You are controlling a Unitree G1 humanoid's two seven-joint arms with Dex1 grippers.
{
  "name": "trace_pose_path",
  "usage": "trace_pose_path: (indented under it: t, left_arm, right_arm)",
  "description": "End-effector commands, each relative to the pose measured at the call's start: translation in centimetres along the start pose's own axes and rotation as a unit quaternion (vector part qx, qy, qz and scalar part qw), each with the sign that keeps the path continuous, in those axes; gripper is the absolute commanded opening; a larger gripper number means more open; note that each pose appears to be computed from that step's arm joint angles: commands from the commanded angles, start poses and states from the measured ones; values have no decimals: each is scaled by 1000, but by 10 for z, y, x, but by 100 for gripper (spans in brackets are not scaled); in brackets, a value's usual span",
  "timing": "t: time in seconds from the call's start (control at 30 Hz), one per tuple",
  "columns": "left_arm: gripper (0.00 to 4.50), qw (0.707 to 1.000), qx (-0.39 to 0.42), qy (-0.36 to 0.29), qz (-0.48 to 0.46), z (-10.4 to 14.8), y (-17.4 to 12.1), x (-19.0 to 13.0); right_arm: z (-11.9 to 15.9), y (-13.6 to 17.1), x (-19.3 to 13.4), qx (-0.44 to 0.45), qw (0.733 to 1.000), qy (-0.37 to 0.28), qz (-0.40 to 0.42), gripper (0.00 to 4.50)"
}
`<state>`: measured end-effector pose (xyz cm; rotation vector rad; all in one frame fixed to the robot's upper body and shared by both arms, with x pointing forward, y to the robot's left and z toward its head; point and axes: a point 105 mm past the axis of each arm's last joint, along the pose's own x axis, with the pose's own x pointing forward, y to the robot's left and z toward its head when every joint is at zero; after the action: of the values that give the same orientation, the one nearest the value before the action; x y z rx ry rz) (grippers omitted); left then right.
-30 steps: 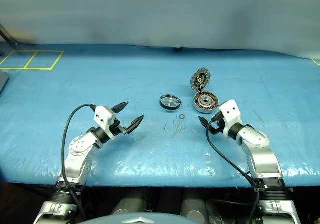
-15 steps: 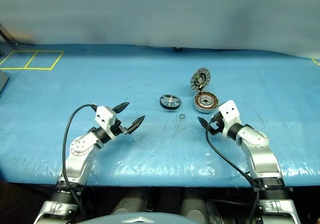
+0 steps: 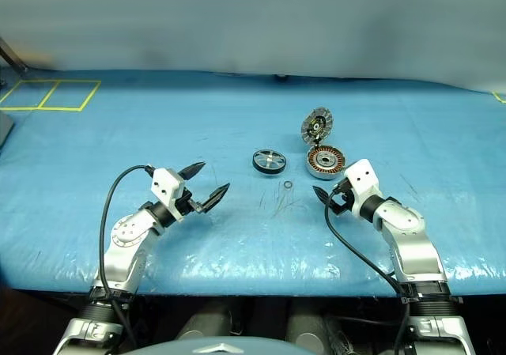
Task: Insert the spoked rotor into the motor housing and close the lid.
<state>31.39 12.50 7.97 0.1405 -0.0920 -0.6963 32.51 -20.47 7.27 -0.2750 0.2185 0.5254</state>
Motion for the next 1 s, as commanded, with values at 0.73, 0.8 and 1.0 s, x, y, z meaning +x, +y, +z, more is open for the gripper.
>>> trace_pose_path:
  t: [0.73,0.8,1.0]
  left_arm:
    - [450,1000,9,-15,-8,6,-4,5]
    - [450,1000,10,-16,-10,6,-6,7]
    - [450,1000,8,-16,-4,5,-7,4]
  right_arm:
    - [34,-28,10,-300,938,146,97,450]
    - [41,-29,21,-342,917,165,122,450]
    - [52,-33,39,-390,889,185,149,450]
